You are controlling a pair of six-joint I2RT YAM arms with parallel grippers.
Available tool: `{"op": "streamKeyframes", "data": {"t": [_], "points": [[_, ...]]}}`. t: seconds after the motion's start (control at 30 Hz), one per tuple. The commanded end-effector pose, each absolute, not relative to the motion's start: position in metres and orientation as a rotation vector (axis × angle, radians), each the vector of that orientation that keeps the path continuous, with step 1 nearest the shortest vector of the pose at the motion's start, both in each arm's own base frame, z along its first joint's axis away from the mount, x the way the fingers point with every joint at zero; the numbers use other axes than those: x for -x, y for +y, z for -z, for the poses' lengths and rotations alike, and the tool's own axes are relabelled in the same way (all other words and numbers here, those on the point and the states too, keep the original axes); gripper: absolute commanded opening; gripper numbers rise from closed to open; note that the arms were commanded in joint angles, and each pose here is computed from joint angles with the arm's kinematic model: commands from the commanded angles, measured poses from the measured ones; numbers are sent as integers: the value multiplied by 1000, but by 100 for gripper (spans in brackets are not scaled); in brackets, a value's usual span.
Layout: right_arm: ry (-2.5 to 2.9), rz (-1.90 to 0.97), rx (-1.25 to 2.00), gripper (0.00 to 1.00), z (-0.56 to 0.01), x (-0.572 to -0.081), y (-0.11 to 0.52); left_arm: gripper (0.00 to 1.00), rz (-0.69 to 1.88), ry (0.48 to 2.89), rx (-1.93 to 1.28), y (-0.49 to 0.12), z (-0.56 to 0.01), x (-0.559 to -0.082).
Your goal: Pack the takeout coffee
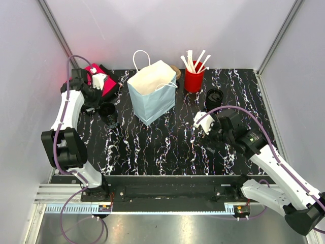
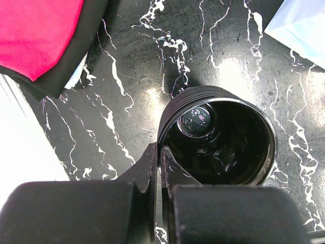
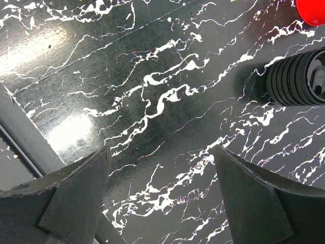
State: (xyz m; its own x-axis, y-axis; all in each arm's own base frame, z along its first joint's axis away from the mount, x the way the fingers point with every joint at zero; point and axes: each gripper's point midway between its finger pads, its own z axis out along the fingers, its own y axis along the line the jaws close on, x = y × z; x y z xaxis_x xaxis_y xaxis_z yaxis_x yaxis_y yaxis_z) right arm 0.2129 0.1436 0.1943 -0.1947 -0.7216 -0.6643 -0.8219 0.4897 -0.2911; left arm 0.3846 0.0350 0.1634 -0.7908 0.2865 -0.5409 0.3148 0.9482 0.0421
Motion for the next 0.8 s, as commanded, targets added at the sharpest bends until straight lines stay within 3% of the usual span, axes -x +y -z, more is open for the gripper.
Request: {"op": "streamKeyframes", "data": {"t": [0.0, 0.77], "points": [[1926, -188, 1238, 88, -212, -217, 149, 0, 64, 2398, -409, 34, -206, -398], [1915, -199, 1252, 88, -218, -216, 151, 0, 52, 2264, -405, 31, -273, -393]]}}
